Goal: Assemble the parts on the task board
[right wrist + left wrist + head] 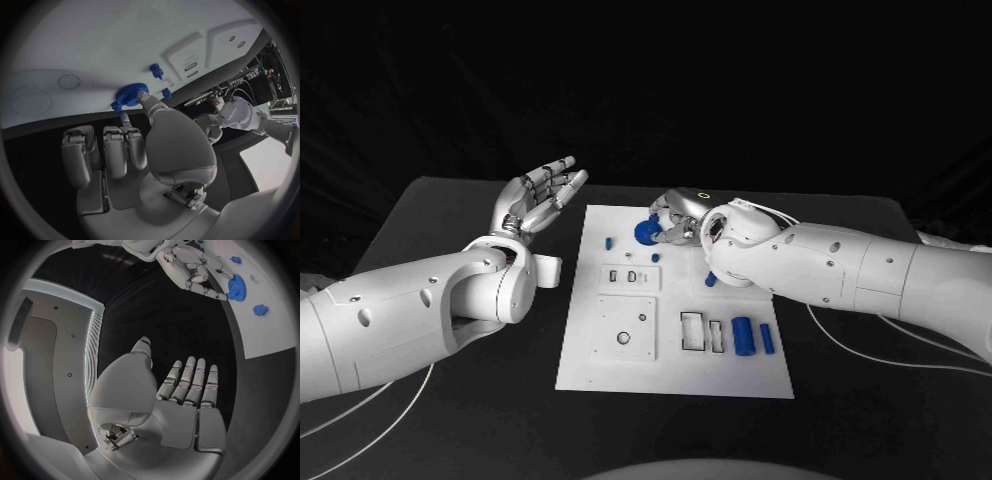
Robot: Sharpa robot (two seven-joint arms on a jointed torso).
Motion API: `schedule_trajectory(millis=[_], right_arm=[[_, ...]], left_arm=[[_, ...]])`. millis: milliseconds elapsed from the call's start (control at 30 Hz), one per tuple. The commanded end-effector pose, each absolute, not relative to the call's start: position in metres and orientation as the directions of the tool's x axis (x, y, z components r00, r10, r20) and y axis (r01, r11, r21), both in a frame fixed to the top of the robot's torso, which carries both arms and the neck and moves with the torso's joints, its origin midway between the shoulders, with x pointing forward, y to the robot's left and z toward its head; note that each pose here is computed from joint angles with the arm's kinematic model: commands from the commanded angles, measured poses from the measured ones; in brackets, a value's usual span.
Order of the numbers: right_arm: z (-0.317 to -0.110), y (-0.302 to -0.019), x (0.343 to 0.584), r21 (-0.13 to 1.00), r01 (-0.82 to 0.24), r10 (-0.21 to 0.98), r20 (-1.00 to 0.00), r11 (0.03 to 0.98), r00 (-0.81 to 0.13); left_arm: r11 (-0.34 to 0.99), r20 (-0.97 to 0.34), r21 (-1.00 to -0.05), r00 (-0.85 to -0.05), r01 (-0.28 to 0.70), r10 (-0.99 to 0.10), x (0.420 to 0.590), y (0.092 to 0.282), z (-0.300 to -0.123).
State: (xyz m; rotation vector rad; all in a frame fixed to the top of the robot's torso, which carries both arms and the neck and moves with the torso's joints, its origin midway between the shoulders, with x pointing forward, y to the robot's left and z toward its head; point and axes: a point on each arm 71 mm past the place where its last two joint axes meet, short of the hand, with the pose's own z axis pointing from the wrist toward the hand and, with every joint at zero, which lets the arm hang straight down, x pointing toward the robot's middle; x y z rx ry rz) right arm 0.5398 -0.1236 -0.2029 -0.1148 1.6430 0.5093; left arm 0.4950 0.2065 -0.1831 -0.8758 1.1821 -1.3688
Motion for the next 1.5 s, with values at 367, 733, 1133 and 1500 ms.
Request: schedule_trajectory(millis=[367,733,1133,1500], right_arm=[[-0.165,-0.172,0.522,0.487,-0.393,0.499,-0.863,0.780,-0.080],[-0.147,-0.255,0.505,0.570,-0.279,0.561,-0.819,0.773,-0.119],[-0.168,-0.301,0.497,0.550,-0.165,0.535,-0.835,0.819,-0.128],[-0.198,-0.326,0.499,0.516,-0.101,0.499,-0.853,0.851,-0.152]], left_arm=[[0.061,-0.109,-0.962,-0.169,0.265,-0.980,0.496,0.204,-0.182],[0.060,-0.108,-0.963,-0.174,0.261,-0.979,0.497,0.201,-0.185],[0.061,-0.108,-0.966,-0.175,0.252,-0.979,0.497,0.203,-0.190],[0.062,-0.108,-0.966,-0.174,0.251,-0.979,0.497,0.204,-0.190]])
